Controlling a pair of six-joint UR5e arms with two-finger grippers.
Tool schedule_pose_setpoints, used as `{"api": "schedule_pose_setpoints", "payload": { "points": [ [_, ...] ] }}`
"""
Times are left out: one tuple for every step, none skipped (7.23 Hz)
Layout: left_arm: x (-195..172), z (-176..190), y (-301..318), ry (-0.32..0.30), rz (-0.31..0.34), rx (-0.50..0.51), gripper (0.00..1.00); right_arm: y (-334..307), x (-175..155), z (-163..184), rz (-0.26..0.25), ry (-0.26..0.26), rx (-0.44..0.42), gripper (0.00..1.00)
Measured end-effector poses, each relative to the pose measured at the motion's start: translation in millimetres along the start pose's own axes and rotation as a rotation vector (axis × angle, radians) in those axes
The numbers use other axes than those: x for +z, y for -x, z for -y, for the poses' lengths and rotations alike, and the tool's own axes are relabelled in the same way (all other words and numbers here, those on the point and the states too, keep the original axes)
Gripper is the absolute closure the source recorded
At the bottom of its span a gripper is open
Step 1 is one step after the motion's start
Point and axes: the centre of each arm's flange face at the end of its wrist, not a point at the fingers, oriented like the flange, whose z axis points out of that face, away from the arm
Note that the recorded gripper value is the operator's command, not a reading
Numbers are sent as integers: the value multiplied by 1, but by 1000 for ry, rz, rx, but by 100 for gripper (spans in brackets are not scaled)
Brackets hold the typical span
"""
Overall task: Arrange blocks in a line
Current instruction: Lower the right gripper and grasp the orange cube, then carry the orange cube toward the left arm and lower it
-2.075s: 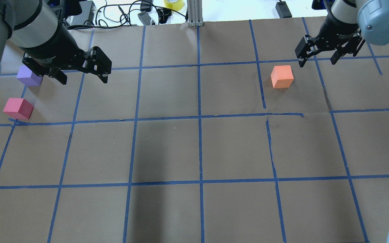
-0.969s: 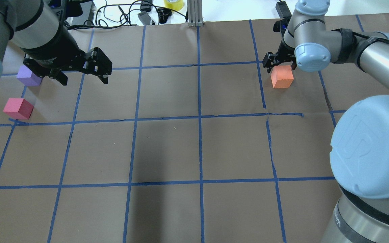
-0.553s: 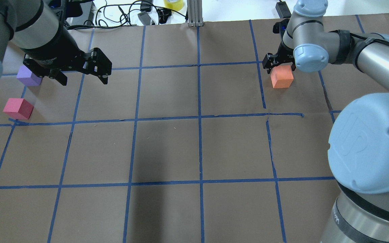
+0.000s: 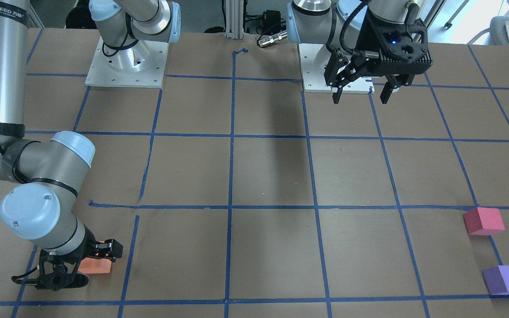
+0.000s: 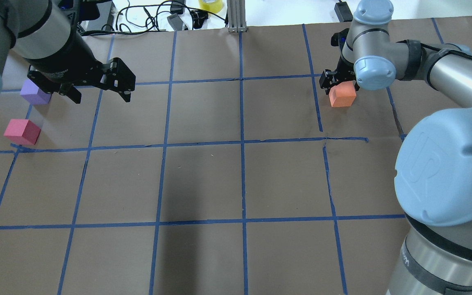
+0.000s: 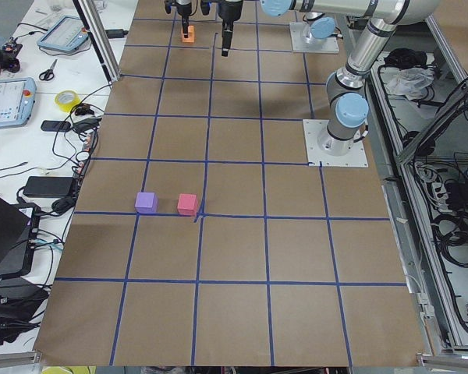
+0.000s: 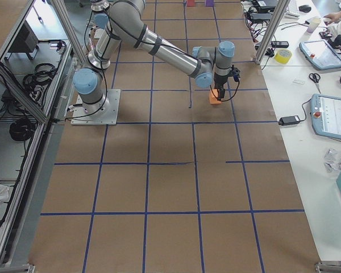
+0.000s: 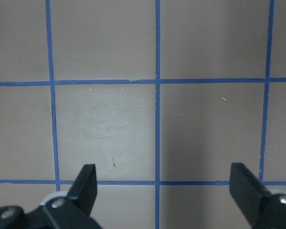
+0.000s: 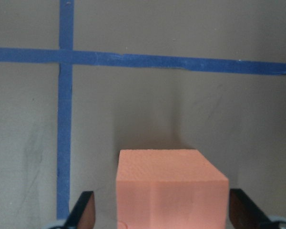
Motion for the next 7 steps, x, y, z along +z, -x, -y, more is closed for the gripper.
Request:
{"api": "schedule_pose_setpoints", "payload": {
  "points": [
    [-1, 0, 0, -1, 1, 1, 0, 0, 9, 0, 2, 13, -1, 13],
    [-3, -1, 0, -5, 2, 1, 0, 0, 15, 0, 4, 20, -4, 77],
    [-4, -2, 1, -8, 3, 1, 0, -1, 16, 2, 5, 20, -8, 100],
    [-5, -2, 1, -9, 3, 1, 0, -2, 15, 3, 7, 16, -7, 100],
    [-6, -3, 1, -11, 5, 0, 0, -2, 13, 4, 8, 12, -1, 100],
    [-6, -3, 2, -12, 7, 0, 0, -1, 4, 4, 8, 7, 8, 100],
    [-6, -3, 2, -12, 7, -1, 0, 8, -10, 4, 13, 4, 36, 100]
  ]
}}
